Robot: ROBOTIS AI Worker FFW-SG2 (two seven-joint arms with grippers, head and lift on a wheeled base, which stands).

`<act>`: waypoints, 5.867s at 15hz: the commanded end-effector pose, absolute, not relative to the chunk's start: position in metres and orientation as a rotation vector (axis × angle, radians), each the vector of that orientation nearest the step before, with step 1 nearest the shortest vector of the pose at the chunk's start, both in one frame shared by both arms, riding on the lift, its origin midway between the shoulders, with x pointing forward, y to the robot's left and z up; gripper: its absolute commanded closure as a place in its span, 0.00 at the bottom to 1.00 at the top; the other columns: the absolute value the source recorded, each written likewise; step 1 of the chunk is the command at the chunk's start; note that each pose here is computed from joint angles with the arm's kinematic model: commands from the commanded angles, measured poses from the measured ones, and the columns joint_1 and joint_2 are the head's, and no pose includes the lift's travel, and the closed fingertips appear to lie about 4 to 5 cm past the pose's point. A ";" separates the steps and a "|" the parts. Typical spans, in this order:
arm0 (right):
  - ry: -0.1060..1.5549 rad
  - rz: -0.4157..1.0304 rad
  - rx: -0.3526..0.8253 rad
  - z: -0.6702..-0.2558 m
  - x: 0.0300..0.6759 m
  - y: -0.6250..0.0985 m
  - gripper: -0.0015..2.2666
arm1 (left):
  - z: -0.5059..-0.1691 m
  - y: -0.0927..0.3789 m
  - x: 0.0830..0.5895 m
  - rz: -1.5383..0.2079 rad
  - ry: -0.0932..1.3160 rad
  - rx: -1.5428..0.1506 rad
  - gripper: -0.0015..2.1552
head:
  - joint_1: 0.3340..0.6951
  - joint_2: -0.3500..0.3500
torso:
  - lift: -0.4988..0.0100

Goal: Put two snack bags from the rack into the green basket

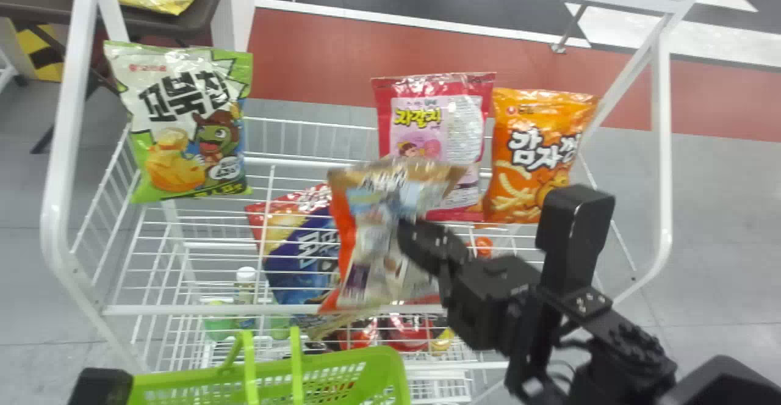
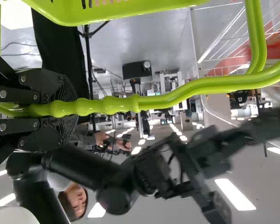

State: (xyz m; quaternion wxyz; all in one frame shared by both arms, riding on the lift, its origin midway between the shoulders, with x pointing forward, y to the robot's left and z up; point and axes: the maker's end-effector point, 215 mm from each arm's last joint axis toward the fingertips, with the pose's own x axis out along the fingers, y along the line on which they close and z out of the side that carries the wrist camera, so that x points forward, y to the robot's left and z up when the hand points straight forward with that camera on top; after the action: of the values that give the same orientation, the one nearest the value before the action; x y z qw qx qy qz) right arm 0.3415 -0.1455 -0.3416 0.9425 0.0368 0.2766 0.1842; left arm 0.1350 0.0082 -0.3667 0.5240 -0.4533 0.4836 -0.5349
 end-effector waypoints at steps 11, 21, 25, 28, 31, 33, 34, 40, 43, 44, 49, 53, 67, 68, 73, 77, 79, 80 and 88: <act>1.097 0.581 0.163 -0.415 0.180 -0.077 0.99 | -0.369 -0.003 0.119 -1.254 1.171 -1.151 0.55 | 1.00 0.00 | 0.98; 1.044 0.561 0.015 -0.422 0.216 -0.075 0.00 | -0.365 0.002 0.125 -1.266 1.155 -1.139 0.55 | 1.00 0.15 | 0.98; 1.024 0.554 0.036 -0.416 0.226 -0.081 0.02 | -0.364 0.002 0.124 -1.270 1.156 -1.143 0.55 | 1.00 0.11 | 0.98; 1.049 0.468 0.025 -0.426 0.226 -0.114 0.03 | -0.364 0.004 0.121 -1.265 1.158 -1.151 0.55 | 1.00 0.06 | 0.98; 0.862 0.424 0.118 -0.421 0.283 -0.133 0.03 | -0.363 0.004 0.119 -1.271 1.160 -1.156 0.55 | 1.00 0.00 | 0.98; 0.660 0.392 0.136 -0.390 0.332 -0.140 0.04 | -0.363 0.005 0.121 -1.275 1.159 -1.149 0.55 | 1.00 0.00 | 0.98; 0.562 0.373 0.145 -0.372 0.356 -0.144 0.04 | -0.363 0.005 0.123 -1.277 1.158 -1.141 0.55 | 1.00 0.00 | 0.98; 0.195 0.231 -0.029 -0.322 0.464 -0.168 0.06 | -0.363 0.008 0.126 -1.276 1.151 -1.127 0.55 | 1.00 0.02 | 0.98; 0.219 0.175 -0.079 -0.352 0.506 -0.188 0.07 | -0.365 0.011 0.127 -1.266 1.155 -1.126 0.55 | 1.00 0.05 | 0.98; 0.220 0.149 -0.084 -0.354 0.512 -0.195 0.07 | -0.367 0.011 0.127 -1.263 1.157 -1.127 0.55 | 1.00 0.05 | 0.98; 0.253 0.119 -0.075 -0.377 0.536 -0.206 0.09 | -0.368 0.014 0.131 -1.257 1.155 -1.122 0.55 | 1.00 0.02 | 0.98; 0.311 0.166 -0.070 -0.391 0.543 -0.192 0.74 | -0.368 0.017 0.133 -1.250 1.149 -1.124 0.55 | 1.00 0.04 | 0.98; 0.504 0.349 0.073 -0.351 0.427 -0.165 0.99 | -0.362 0.023 0.152 -1.247 1.104 -1.107 0.55 | 1.00 0.09 | 0.98; 0.554 0.376 0.060 -0.345 0.404 -0.157 0.99 | -0.363 0.023 0.154 -1.244 1.104 -1.106 0.55 | 1.00 0.09 | 0.98; 0.751 0.444 -0.029 -0.331 0.308 -0.148 0.99 | -0.363 0.019 0.151 -1.245 1.103 -1.133 0.55 | 1.00 0.10 | 0.98; 0.823 0.512 0.018 -0.338 0.270 -0.136 0.99 | -0.364 0.016 0.143 -1.236 1.112 -1.156 0.55 | 1.00 0.00 | 0.98; 0.843 0.581 0.106 -0.333 0.249 -0.122 0.99 | -0.363 0.015 0.141 -1.234 1.113 -1.163 0.55 | 1.00 0.00 | 0.98; 0.849 0.595 0.132 -0.331 0.244 -0.119 0.99 | -0.363 0.014 0.141 -1.234 1.111 -1.164 0.55 | 1.00 0.00 | 0.98; 1.044 0.726 0.319 -0.380 0.184 -0.062 0.99 | -0.361 0.008 0.140 -1.235 1.105 -1.168 0.55 | 1.00 0.08 | 0.98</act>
State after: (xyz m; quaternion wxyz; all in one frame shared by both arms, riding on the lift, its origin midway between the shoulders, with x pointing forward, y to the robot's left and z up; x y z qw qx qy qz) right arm 0.1973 -0.0743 -0.3617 0.8135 0.1355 0.4604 0.3285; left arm 0.1405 0.0079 -0.3613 0.5285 -0.4894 0.4623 -0.5171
